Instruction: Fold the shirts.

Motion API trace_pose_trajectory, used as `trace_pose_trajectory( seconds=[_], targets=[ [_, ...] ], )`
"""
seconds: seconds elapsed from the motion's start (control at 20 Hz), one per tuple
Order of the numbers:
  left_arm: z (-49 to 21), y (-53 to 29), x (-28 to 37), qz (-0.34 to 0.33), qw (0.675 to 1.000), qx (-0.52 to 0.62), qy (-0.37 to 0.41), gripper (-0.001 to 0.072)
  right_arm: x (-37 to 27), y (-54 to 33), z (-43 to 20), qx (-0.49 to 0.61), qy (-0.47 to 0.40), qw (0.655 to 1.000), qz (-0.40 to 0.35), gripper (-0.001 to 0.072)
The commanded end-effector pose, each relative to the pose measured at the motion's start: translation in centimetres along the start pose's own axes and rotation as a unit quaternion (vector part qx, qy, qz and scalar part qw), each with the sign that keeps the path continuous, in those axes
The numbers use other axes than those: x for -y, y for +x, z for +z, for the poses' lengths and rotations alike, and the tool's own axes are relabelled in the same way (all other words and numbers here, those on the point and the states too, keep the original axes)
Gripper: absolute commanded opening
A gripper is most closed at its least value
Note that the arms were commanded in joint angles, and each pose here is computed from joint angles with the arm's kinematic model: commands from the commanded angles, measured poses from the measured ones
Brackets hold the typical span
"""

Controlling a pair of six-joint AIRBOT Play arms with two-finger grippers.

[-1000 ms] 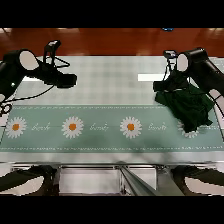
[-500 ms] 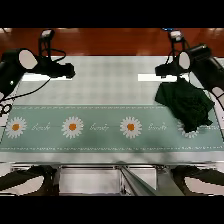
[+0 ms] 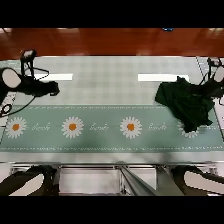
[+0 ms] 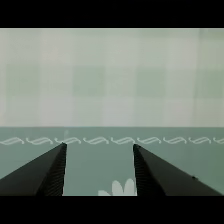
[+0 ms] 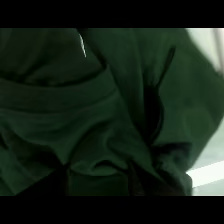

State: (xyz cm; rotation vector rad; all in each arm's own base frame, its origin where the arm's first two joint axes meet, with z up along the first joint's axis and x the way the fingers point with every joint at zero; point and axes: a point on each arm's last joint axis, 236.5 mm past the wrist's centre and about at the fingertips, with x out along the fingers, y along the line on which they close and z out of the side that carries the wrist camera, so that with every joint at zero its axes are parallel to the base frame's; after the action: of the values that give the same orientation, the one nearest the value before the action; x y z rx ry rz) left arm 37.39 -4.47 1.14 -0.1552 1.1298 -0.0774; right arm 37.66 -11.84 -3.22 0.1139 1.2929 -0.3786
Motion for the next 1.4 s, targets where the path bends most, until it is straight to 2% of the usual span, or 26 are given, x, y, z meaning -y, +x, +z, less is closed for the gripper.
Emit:
trace_pose_trajectory(
  seconds=[0.0, 0.15, 0.2, 0.25, 0.3, 0.45, 0.6, 0.75, 0.95, 1.15, 1.35],
  targets=[
    [-4.3, 2.0, 1.2, -0.041, 0.998, -0.020, -0.034, 0.0508, -1.3, 4.3, -2.3, -0.039, 0.061, 0.994, 0.085, 0.0411],
    [-4.9, 2.7, 1.0, -0.039, 0.998, -0.029, -0.037, 0.0508, -2.5, 6.9, -4.0, -0.082, 0.050, 0.991, 0.096, 0.0401],
    [-4.8, 2.8, 1.0, -0.039, 0.998, -0.028, -0.037, 0.0507, -3.0, 7.3, -4.6, -0.095, 0.046, 0.989, 0.100, 0.0317],
    [-4.7, 2.8, 0.9, -0.038, 0.998, -0.027, -0.037, 0.0507, -3.4, 7.1, -4.7, -0.097, 0.039, 0.989, 0.107, 0.0083],
    [-4.6, 2.5, 0.6, -0.036, 0.999, -0.027, -0.029, 0.0508, -3.7, 6.3, -4.0, -0.085, 0.031, 0.990, 0.111, 0.0025],
    [-1.9, -0.4, -1.6, -0.027, 0.999, 0.000, -0.038, 0.0507, -3.5, 0.0, 1.0, 0.006, -0.004, 0.992, 0.126, 0.0024],
    [2.7, -6.3, -3.3, -0.027, 0.992, 0.098, -0.073, 0.0507, -3.5, -12.0, 7.5, 0.158, -0.019, 0.975, 0.156, 0.0024],
    [3.3, -11.7, -1.4, -0.048, 0.982, 0.172, -0.059, 0.0507, -5.0, -26.0, 10.7, 0.313, -0.061, 0.930, 0.183, 0.0024],
    [1.6, -15.0, 1.3, -0.071, 0.974, 0.211, -0.031, 0.0507, -9.7, -39.9, 9.0, 0.435, -0.130, 0.860, 0.232, 0.0024],
    [1.2, -17.0, 2.8, -0.078, 0.967, 0.243, 0.023, 0.0508, -16.8, -46.8, 4.2, 0.466, -0.216, 0.801, 0.309, 0.0024],
    [0.7, -16.6, 2.9, -0.079, 0.969, 0.231, 0.028, 0.0508, -25.5, -43.6, -2.5, 0.355, -0.316, 0.797, 0.372, 0.0024]
  ],
)
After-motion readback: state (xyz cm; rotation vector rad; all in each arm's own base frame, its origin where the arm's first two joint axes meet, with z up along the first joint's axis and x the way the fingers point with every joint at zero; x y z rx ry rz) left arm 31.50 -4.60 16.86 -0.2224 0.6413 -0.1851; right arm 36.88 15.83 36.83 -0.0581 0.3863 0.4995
